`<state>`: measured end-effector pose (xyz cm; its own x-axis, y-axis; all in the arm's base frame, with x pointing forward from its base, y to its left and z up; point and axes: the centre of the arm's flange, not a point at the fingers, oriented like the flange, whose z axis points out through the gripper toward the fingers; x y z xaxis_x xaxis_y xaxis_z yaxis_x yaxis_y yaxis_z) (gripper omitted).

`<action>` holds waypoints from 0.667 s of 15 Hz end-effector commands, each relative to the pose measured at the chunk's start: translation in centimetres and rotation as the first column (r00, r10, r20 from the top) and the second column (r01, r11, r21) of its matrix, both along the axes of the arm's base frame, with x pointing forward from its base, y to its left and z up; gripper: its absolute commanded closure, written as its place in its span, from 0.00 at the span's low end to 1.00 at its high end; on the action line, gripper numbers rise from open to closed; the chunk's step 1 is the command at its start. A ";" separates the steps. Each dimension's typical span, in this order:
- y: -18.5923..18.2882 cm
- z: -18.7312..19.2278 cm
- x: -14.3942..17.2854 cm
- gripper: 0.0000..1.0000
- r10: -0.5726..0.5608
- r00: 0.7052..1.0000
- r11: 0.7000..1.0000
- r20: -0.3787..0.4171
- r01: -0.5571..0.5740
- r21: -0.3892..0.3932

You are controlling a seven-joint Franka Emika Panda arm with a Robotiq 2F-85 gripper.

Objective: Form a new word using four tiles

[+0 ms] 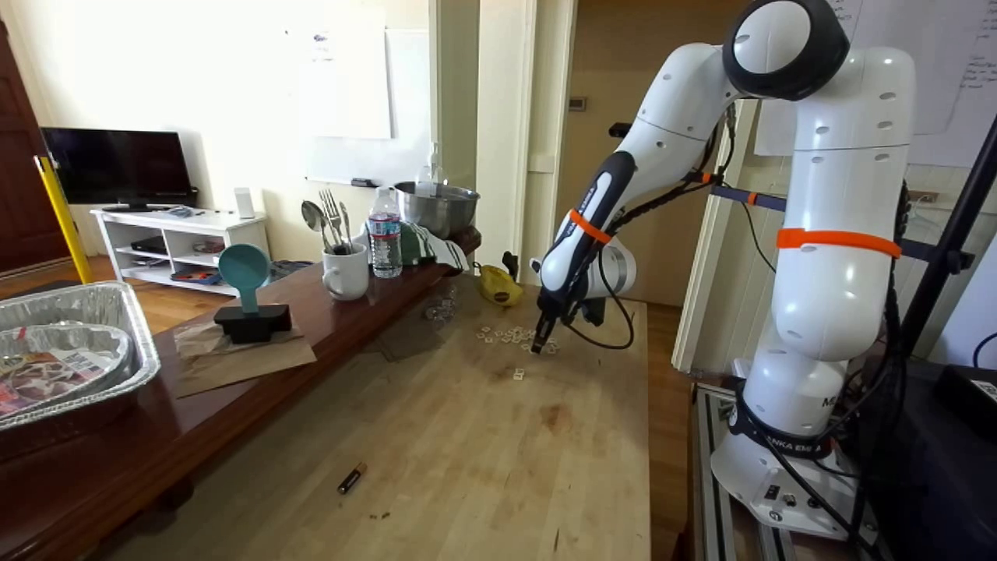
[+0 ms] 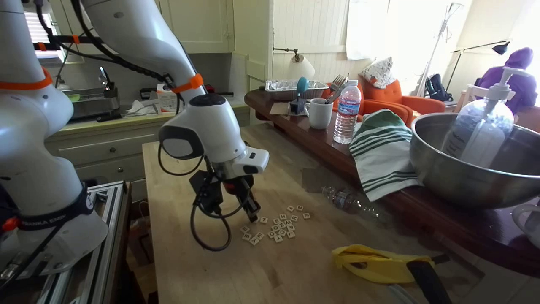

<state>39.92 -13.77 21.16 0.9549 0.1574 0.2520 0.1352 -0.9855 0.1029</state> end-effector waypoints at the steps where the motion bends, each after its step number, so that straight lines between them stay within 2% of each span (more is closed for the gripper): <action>1: 0.9 -1.2 0.4 1.00 -0.033 0.999 0.999 -0.010 0.033 0.025; 6: 2.7 -0.8 0.6 1.00 -0.085 0.996 0.993 -0.013 0.086 0.087; 10: 3.7 -0.5 1.0 1.00 -0.156 0.987 0.976 -0.048 0.162 0.144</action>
<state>40.88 -10.64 21.18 0.9635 0.0383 0.2648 0.0347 -0.9992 0.0182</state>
